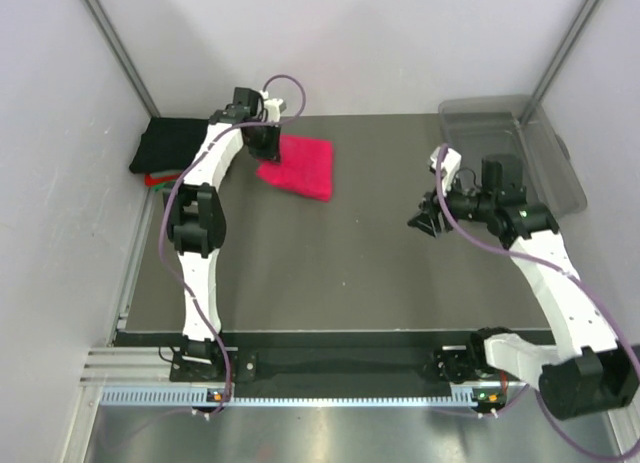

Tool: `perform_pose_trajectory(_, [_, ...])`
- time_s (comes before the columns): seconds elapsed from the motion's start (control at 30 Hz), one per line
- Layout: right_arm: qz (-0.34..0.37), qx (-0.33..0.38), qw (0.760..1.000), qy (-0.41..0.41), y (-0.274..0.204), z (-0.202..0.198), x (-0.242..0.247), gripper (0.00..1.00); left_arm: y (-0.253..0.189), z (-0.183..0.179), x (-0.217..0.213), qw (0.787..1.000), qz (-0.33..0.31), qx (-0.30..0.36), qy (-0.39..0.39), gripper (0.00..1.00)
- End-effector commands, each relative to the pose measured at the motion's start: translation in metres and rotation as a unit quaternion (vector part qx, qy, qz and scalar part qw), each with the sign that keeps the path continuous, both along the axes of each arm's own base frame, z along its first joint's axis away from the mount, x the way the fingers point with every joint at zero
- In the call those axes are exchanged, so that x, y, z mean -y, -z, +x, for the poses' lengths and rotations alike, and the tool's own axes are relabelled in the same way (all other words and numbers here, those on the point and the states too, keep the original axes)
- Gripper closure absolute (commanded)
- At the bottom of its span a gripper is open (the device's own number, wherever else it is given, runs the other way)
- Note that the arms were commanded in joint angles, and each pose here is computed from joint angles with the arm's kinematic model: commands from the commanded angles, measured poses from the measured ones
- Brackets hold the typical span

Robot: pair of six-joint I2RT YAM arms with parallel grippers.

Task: Fold and stack the t-shirts
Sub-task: Fold the tshirt

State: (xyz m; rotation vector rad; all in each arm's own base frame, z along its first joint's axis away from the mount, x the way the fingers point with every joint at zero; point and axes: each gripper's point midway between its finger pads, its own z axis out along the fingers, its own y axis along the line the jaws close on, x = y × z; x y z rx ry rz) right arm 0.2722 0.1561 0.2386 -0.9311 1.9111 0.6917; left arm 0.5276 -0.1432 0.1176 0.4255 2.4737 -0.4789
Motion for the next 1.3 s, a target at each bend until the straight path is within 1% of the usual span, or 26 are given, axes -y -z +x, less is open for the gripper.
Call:
perform_pose_trajectory(0.0, [-0.023, 0.022, 0.999, 0.006, 0.002, -0.024, 0.013, 0.43, -0.046, 0.0, -0.057, 0.989, 0.136, 0.051, 0.002, 1.0])
perform_pose_trajectory(0.03, [-0.02, 0.031, 0.999, 0.008, 0.002, -0.031, 0.014, 0.43, -0.051, 0.003, -0.069, 0.984, 0.169, 0.056, -0.009, 1.0])
perform_pose_trajectory(0.1, [-0.022, 0.036, 0.999, 0.015, 0.009, -0.036, 0.017, 0.43, -0.068, 0.006, -0.08, 0.977, 0.201, 0.073, -0.008, 1.0])
perform_pose_trajectory(0.13, [-0.02, 0.049, 0.998, 0.017, 0.005, -0.04, 0.018, 0.43, -0.075, 0.008, -0.096, 0.967, 0.238, 0.08, -0.029, 1.0])
perform_pose_trajectory(0.2, [-0.02, 0.048, 0.998, 0.022, 0.011, -0.043, 0.021, 0.42, -0.091, 0.012, -0.108, 0.956, 0.274, 0.1, -0.035, 1.0])
perform_pose_trajectory(0.23, [-0.017, 0.051, 0.998, 0.023, 0.01, -0.045, 0.021, 0.41, -0.099, 0.014, -0.12, 0.945, 0.304, 0.108, -0.046, 1.0])
perform_pose_trajectory(0.37, [-0.003, 0.049, 0.999, 0.024, 0.015, -0.05, 0.023, 0.41, -0.117, 0.017, -0.142, 0.922, 0.361, 0.128, -0.062, 1.0])
perform_pose_trajectory(0.57, [0.009, 0.05, 0.998, 0.032, 0.018, -0.051, 0.027, 0.39, -0.15, 0.02, -0.155, 0.902, 0.388, 0.168, -0.087, 1.0])
perform_pose_trajectory(0.67, [0.013, 0.05, 0.998, 0.033, 0.018, -0.051, 0.027, 0.39, -0.17, 0.019, -0.162, 0.889, 0.406, 0.189, -0.101, 1.0])
perform_pose_trajectory(0.83, [0.02, 0.055, 0.998, 0.037, 0.017, -0.05, 0.029, 0.38, -0.197, 0.018, -0.178, 0.86, 0.444, 0.216, -0.125, 1.0])
perform_pose_trajectory(1.03, [0.03, 0.057, 0.997, 0.048, 0.016, -0.051, 0.034, 0.37, -0.234, 0.014, -0.19, 0.842, 0.445, 0.256, -0.166, 1.0])
perform_pose_trajectory(1.1, [0.032, 0.057, 0.997, 0.05, 0.016, -0.052, 0.035, 0.37, -0.237, 0.015, -0.195, 0.836, 0.452, 0.258, -0.172, 1.0])
perform_pose_trajectory(1.17, [0.033, 0.056, 0.997, 0.052, 0.017, -0.052, 0.036, 0.37, -0.231, 0.015, -0.204, 0.832, 0.465, 0.246, -0.177, 1.0])
perform_pose_trajectory(1.27, [0.036, 0.057, 0.996, 0.055, 0.017, -0.051, 0.037, 0.36, -0.215, 0.016, -0.214, 0.833, 0.472, 0.224, -0.18, 1.0])
